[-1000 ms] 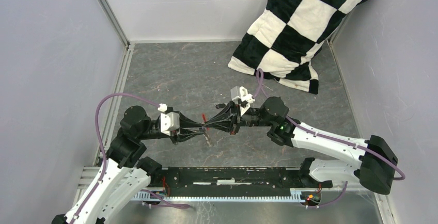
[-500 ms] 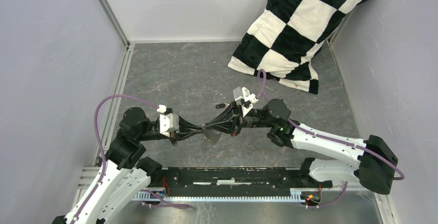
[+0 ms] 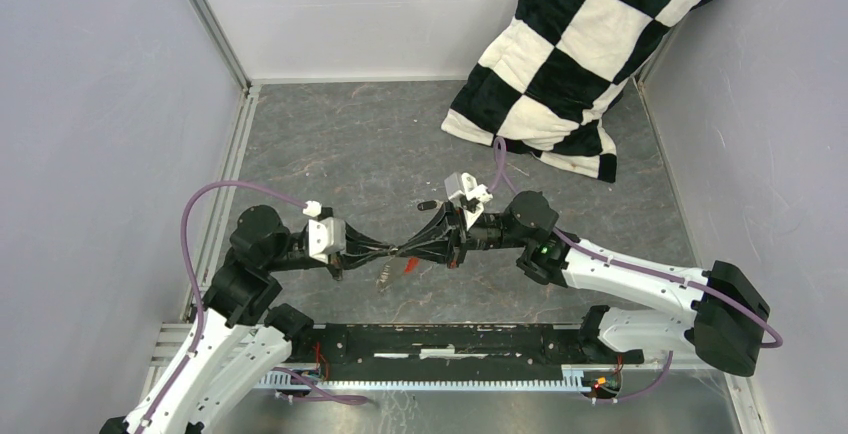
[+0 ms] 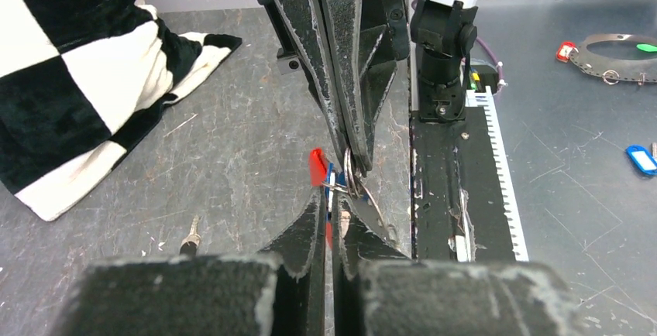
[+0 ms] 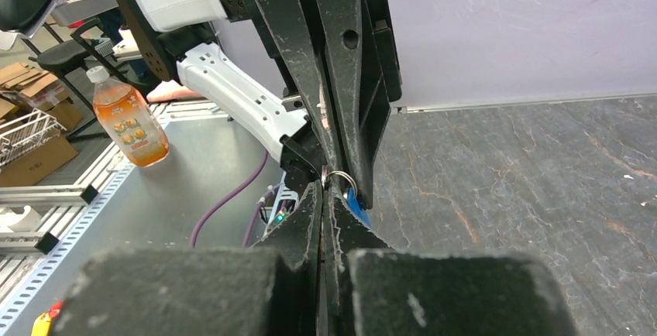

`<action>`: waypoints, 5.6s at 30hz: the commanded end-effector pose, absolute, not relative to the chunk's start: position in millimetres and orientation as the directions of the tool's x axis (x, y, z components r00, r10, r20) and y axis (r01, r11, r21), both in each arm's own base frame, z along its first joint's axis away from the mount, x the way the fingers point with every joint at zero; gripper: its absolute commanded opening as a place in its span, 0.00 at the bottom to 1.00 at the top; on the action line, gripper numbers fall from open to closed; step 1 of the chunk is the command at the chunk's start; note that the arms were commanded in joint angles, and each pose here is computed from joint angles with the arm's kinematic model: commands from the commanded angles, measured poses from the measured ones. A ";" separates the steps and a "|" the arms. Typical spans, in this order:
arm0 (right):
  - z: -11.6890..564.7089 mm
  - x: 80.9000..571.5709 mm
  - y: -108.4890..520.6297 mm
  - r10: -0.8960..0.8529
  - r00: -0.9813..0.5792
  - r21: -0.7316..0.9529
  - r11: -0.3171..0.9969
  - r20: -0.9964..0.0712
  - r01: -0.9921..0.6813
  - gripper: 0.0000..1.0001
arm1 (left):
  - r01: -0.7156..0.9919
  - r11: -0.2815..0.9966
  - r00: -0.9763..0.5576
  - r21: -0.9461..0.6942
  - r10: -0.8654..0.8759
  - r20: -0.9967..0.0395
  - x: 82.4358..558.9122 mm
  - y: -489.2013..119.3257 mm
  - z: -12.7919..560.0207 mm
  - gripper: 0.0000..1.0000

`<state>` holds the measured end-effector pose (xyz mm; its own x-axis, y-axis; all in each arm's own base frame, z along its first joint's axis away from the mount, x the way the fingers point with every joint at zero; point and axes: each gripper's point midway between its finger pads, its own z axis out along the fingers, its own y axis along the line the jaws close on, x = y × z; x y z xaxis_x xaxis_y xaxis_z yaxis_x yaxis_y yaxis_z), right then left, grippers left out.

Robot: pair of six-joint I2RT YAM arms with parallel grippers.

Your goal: Put the keys on the keyring

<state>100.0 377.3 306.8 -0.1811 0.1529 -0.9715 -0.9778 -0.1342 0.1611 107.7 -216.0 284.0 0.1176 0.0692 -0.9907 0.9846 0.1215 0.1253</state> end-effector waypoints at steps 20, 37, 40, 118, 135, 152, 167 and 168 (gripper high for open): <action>354.4 111.8 371.9 0.220 -0.048 0.030 -0.087 -0.974 -0.996 0.00 | 0.983 0.072 0.154 0.167 0.156 -0.976 94.9 -206.5 260.4 0.49; 366.5 130.7 374.4 0.250 -0.035 0.035 -0.004 -0.968 -0.999 0.01 | 0.996 0.083 0.003 0.015 0.141 -0.990 106.1 -218.4 235.8 1.00; 368.1 136.0 375.4 0.258 -0.032 0.038 0.020 -0.966 -0.999 0.01 | 0.993 0.110 -0.047 -0.031 0.143 -0.989 117.6 -223.4 233.9 1.00; 310.6 157.2 364.8 0.192 -0.724 0.720 -0.104 -0.663 -0.686 0.17 | -0.769 -0.209 0.621 0.604 -0.019 0.783 148.0 -226.6 291.8 0.54; 354.5 203.9 308.2 0.085 -0.088 0.108 0.258 -0.992 -0.960 0.00 | -0.504 -0.331 0.761 0.798 0.267 0.591 194.4 -199.4 277.0 1.00; 331.9 179.4 292.0 -0.029 0.060 -0.065 0.189 -0.998 -0.980 0.00 | 0.924 0.190 0.279 0.332 0.261 -0.924 174.4 -221.2 306.7 1.00; 321.9 168.8 300.0 -0.045 0.042 -0.046 0.090 -0.998 -0.995 0.00 | 0.993 0.078 0.089 0.093 0.051 -0.995 150.4 -247.5 345.1 0.92; 321.2 168.4 299.9 -0.047 0.041 -0.045 0.089 -0.998 -0.995 0.00 | 0.994 0.071 0.083 0.086 0.050 -0.995 150.6 -248.4 345.2 0.86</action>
<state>172.4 297.4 310.4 -0.0081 -0.0780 -0.9969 -0.9921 0.1251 -0.0018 163.1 -242.1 320.7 0.1163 0.1261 -0.9852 0.9826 0.1302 0.1327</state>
